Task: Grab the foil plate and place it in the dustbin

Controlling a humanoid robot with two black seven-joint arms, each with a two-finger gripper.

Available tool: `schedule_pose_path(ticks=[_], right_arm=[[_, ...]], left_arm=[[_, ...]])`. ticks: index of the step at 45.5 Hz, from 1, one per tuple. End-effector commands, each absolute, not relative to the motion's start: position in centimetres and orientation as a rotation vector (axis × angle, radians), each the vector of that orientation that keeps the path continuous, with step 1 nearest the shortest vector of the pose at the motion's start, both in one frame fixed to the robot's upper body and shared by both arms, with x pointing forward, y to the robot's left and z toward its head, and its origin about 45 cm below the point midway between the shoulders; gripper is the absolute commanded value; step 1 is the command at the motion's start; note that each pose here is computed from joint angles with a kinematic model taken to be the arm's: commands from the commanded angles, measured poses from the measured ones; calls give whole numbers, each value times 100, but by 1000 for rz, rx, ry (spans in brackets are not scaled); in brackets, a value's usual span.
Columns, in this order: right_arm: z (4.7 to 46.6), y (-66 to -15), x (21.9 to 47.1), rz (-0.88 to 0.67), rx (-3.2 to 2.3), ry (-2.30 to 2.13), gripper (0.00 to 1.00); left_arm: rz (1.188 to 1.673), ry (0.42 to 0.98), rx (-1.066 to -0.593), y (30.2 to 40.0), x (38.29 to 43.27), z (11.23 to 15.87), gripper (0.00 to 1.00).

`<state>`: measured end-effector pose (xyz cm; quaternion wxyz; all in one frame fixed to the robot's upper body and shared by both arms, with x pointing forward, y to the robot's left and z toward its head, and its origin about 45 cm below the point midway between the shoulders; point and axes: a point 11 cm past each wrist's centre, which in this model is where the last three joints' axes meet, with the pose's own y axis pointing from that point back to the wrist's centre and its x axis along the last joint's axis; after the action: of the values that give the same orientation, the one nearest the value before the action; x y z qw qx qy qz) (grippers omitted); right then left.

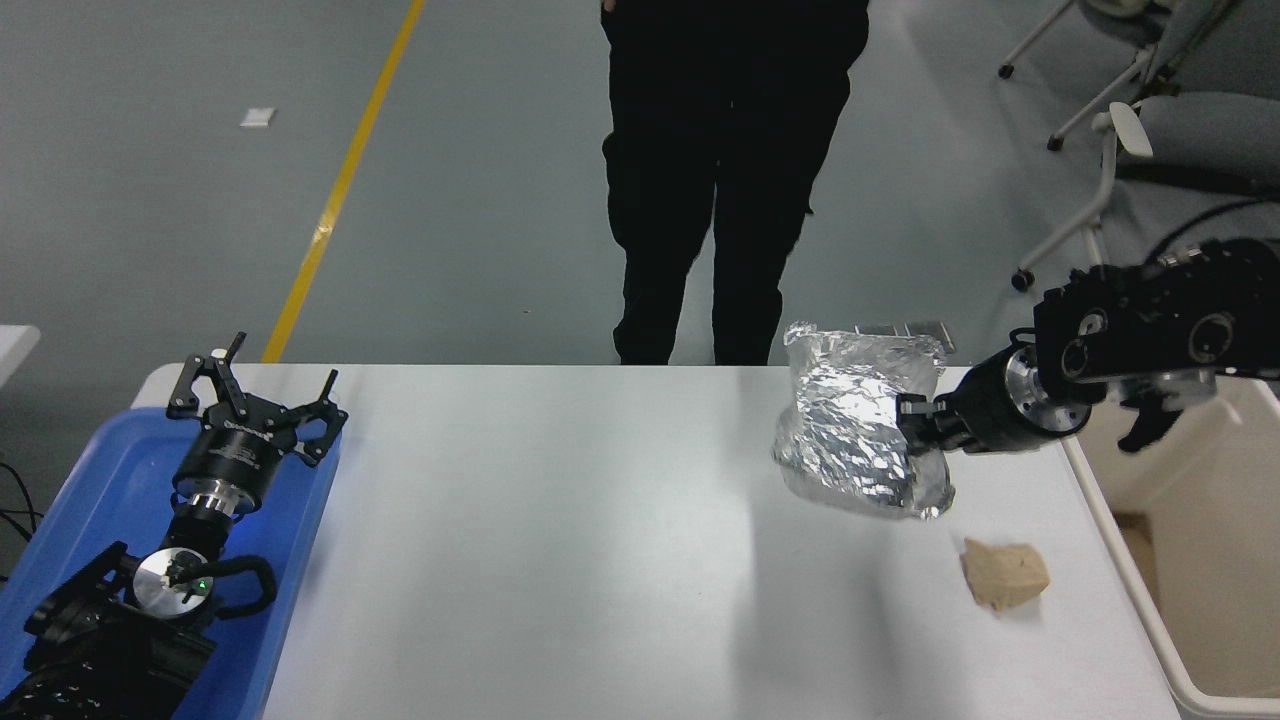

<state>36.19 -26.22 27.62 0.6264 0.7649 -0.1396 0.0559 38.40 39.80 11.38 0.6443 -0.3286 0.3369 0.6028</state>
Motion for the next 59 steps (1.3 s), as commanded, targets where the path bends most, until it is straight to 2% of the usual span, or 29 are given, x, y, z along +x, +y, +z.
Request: schedule_pose_path(ticks=[1, 11, 24, 31, 39, 51, 59], right_arm=[[3441, -2385, 3535, 123, 1840, -234, 0], [3875, -2296, 3503, 160, 1867, -192, 0], [3901, -2439, 3565, 146, 1859, -267, 0], [3907, -2948, 3639, 84, 1801, -424, 0], [3826, -3759, 3597, 15, 1668, -656, 0], [3735, -4910, 3307, -101, 1518, -971, 0], [3513, -5575, 3021, -171, 1366, -1100, 0]], left_arm=[[1372, 767, -748, 3979, 3840, 1139, 99], [1372, 767, -748, 3979, 3840, 1139, 99], [1372, 767, -748, 3979, 3840, 1139, 99], [1375, 769, -748, 3985, 3829, 1128, 99], [1377, 769, -749, 3988, 3824, 1123, 99], [1377, 769, -749, 3988, 3824, 1123, 99], [1377, 769, -749, 3988, 3824, 1123, 99]])
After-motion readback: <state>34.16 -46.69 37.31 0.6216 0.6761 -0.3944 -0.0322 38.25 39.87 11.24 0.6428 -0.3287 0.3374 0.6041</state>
